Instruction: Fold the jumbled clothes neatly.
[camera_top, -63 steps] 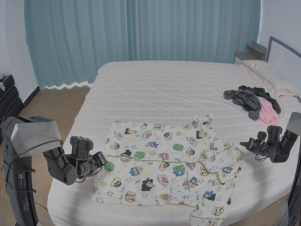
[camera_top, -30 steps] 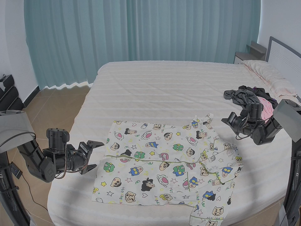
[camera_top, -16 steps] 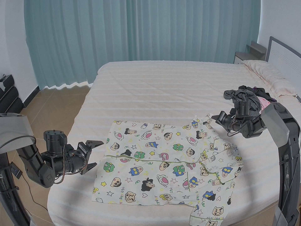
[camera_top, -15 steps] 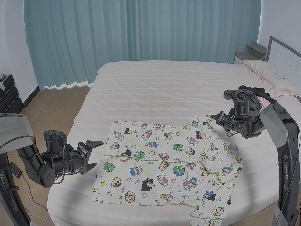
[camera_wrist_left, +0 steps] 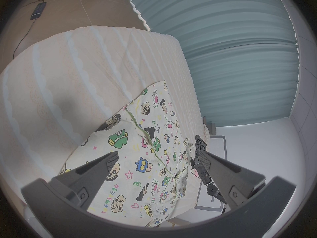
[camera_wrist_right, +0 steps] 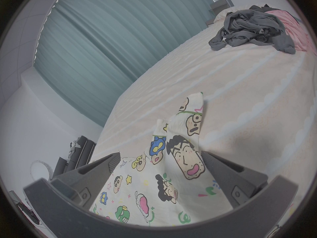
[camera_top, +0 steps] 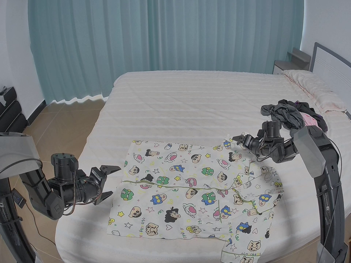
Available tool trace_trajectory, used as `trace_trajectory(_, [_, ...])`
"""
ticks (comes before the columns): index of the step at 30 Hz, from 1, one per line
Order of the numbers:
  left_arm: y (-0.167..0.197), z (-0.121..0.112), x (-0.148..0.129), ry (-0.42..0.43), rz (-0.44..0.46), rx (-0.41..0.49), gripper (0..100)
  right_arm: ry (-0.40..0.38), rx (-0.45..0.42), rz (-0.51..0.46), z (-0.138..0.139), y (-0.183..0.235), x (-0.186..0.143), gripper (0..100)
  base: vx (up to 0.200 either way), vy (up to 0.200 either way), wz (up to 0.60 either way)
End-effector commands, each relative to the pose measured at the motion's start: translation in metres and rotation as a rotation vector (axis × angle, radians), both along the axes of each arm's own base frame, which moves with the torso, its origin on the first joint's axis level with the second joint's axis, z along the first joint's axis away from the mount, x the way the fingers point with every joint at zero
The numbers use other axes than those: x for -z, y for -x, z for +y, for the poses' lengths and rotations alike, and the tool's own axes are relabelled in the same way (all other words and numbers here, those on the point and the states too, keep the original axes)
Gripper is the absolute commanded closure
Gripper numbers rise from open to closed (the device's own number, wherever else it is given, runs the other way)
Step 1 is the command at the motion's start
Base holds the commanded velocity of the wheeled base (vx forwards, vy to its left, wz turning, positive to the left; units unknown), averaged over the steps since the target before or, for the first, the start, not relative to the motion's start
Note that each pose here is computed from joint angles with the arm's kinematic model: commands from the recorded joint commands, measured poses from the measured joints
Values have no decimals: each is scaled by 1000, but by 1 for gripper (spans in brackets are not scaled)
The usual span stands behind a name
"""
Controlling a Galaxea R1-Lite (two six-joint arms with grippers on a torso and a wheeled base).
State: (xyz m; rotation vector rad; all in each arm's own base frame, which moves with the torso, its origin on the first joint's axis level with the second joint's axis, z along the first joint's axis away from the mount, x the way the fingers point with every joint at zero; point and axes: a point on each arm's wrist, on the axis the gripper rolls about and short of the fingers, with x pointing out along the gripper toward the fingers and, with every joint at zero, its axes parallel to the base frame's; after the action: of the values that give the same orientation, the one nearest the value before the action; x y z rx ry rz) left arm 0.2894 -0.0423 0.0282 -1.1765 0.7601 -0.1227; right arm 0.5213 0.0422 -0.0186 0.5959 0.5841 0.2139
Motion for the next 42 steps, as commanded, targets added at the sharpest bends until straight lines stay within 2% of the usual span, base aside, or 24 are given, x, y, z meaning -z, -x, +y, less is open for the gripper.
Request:
trace_trajectory(1, [0, 0, 1, -1, 2, 0, 0, 26, 10, 13, -3, -6, 8, 0, 0, 0, 0])
trace_trajectory(3, [0, 0, 1, -1, 2, 0, 0, 46, 13, 31, -2, -7, 15, 0, 0, 0, 0])
trace_trajectory(4, [0, 0, 1, -1, 2, 0, 0, 62, 27, 33, -3, -10, 19, 100, 0, 0, 0])
trace_trajectory(11, [0, 0, 1, -2, 2, 1, 0, 83, 79, 34, -13, -10, 17, 100, 0, 0, 0])
trace_trajectory(19, [0, 0, 1, -2, 2, 1, 0, 87, 123, 102, -39, 3, 19, 100, 0, 0, 0])
trace_trajectory(30, [0, 0, 1, -1, 0, 1, 0, 101, 133, 151, -49, 12, 27, 100, 0, 0, 0])
trace_trajectory(34, [0, 0, 1, 0, 1, 0, 0, 97, 130, 129, -49, 11, 23, 100, 0, 0, 0])
trace_trajectory(39, [0, 0, 1, 0, 1, 0, 0, 51, 134, 63, -45, 4, -1, 100, 0, 0, 0])
trace_trajectory(42, [0, 0, 1, 0, 1, 0, 0, 37, 140, 47, -44, 1, -5, 100, 0, 0, 0])
